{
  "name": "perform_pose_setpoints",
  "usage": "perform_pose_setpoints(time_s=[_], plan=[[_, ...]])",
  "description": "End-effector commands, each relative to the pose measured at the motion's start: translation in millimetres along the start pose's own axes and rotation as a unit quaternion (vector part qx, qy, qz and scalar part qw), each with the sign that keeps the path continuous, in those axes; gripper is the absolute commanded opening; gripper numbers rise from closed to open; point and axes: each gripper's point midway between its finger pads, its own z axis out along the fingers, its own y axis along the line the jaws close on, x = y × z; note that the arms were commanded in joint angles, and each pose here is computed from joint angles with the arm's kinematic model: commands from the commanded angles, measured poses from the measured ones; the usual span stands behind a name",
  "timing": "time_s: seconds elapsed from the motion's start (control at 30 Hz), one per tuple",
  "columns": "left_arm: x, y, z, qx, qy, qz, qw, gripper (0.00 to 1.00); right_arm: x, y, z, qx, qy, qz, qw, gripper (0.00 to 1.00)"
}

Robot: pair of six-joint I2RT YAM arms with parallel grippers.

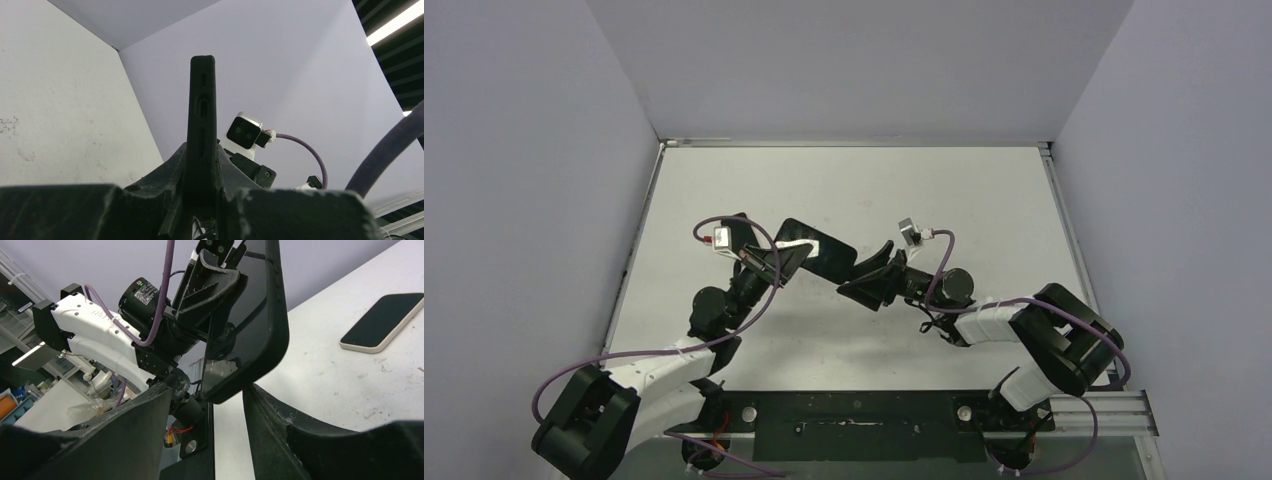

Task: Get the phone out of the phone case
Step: Remove the phone case from the phone.

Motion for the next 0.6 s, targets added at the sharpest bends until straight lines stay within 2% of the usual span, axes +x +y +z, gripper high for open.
perform_pose_setpoints(time_s=[0.0,0.17,0.57], plan=[[-7.4,-30.9,2.8,0.052,-0.019,-0.011,0.998,0.0,-28.5,26.7,11.0,-0.058,-0.042,-0.064,0.995,0.53],[-4.8,-27.8,2.0,0.048,-0.014,-0.026,0.998,0.0,-29.6,26.5,15.0,-0.066,-0.041,-0.065,0.995,0.45],[-0.3,-13.9,5.8,0.02,0.01,-0.07,0.997,0.0,-17.7,33.0,14.3,-0.114,-0.017,-0.112,0.987,0.04]])
